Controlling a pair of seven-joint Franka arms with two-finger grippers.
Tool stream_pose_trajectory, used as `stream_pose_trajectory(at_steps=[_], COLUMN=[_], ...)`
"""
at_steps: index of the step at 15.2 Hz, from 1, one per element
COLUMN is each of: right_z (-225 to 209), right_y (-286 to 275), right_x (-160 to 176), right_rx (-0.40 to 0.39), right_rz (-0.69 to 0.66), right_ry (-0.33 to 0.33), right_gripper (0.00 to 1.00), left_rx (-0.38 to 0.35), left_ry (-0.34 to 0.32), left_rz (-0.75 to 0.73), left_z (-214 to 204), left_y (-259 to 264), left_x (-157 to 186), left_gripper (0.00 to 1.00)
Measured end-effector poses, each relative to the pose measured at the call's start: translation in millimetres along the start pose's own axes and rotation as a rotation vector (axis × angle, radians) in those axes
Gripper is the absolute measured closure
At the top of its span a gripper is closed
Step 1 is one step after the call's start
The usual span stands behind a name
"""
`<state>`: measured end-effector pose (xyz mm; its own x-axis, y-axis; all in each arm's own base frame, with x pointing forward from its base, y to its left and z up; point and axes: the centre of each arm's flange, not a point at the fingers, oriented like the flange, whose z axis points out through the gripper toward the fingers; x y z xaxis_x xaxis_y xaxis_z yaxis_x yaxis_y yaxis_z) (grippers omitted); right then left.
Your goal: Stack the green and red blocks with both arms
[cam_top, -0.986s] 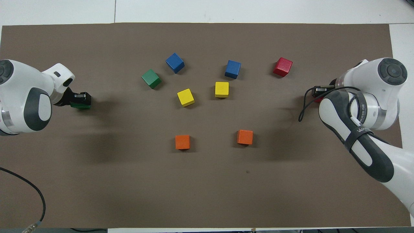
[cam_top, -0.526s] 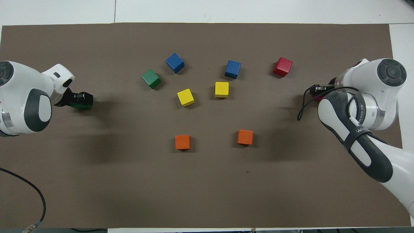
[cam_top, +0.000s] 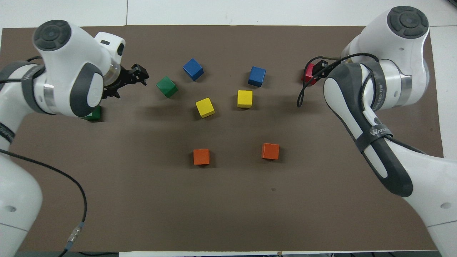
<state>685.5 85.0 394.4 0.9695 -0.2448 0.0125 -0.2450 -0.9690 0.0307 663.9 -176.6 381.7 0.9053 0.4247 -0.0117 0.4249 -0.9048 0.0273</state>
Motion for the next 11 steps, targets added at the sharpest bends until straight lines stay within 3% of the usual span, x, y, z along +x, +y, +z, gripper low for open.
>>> stream_pose_trajectory(at_steps=[5,11], right_z=[44.5,51.1], right_y=[-9.8,-32.3], right_x=[26.4,45.6], right_rx=[-0.009,0.001], right_rz=[0.059,0.086], right_ry=[0.007,0.042], right_gripper=[0.0,0.0], left_rx=[-0.022,-0.034], left_ry=[0.016,0.022], left_rz=[-0.125,-0.177], left_z=[32.1,40.9], left_y=[31.7,45.9], left_x=[5.5,7.1], left_gripper=[0.0,0.0])
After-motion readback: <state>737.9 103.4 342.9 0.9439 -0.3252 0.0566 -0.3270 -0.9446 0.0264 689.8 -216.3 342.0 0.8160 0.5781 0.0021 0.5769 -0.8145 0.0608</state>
